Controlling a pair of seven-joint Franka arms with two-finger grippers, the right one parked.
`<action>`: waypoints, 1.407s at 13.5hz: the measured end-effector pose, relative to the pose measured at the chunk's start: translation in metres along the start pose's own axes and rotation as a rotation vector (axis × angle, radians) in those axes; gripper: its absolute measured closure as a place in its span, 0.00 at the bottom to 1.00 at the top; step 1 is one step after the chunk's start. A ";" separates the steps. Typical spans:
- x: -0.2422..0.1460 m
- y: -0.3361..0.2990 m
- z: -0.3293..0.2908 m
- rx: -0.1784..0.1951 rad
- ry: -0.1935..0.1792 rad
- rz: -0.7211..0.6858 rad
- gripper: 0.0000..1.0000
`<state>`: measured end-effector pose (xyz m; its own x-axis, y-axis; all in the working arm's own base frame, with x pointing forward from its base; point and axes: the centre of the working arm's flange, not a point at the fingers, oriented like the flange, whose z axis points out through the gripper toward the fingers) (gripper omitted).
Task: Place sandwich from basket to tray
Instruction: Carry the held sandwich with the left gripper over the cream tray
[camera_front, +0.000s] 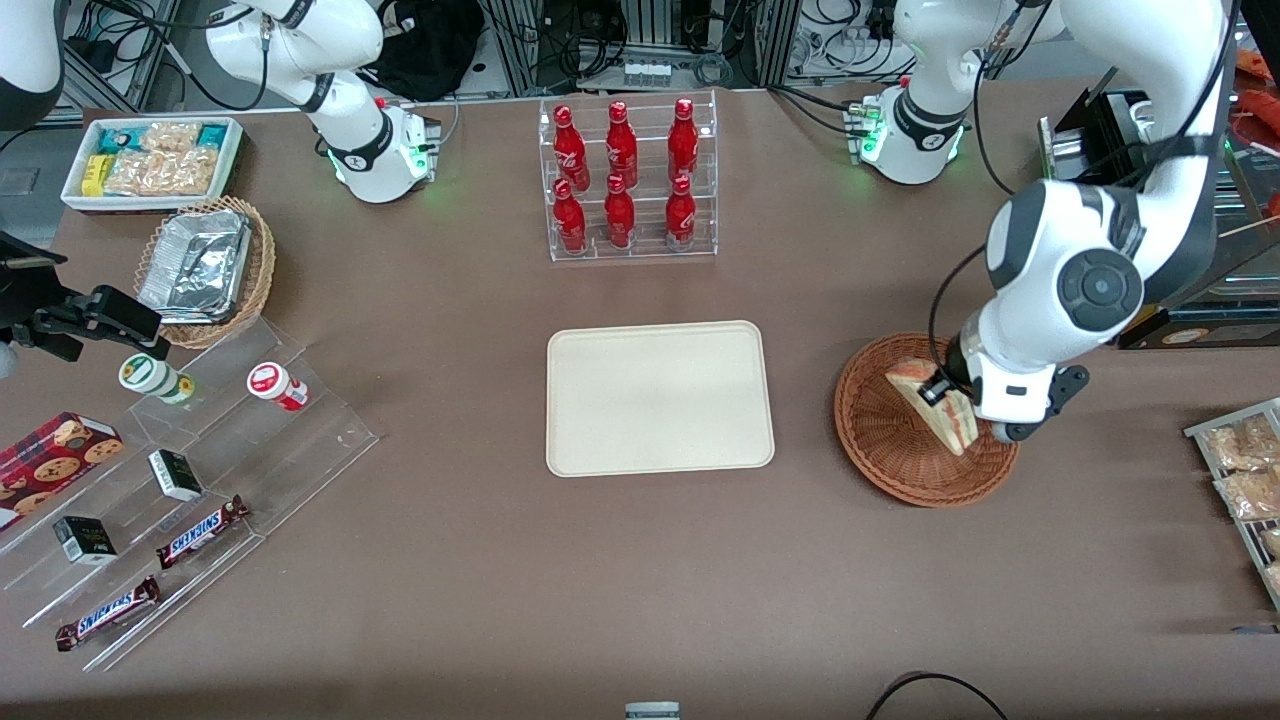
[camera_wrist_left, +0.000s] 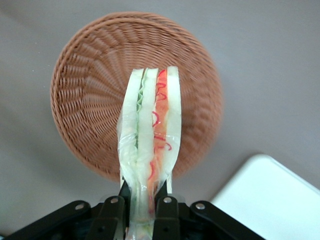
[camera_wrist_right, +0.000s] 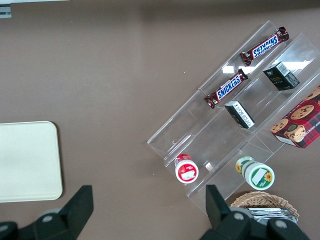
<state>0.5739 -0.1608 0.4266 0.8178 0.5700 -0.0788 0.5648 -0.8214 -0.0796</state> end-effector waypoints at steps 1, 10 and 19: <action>-0.021 0.021 -0.024 -0.010 0.014 0.041 0.81; -0.212 0.172 0.026 0.019 -0.007 0.384 0.86; -0.262 0.230 0.148 -0.017 -0.034 0.477 0.86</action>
<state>0.4735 -0.4956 0.2816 0.9823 0.1299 -0.1348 0.1297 -0.9915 -0.0101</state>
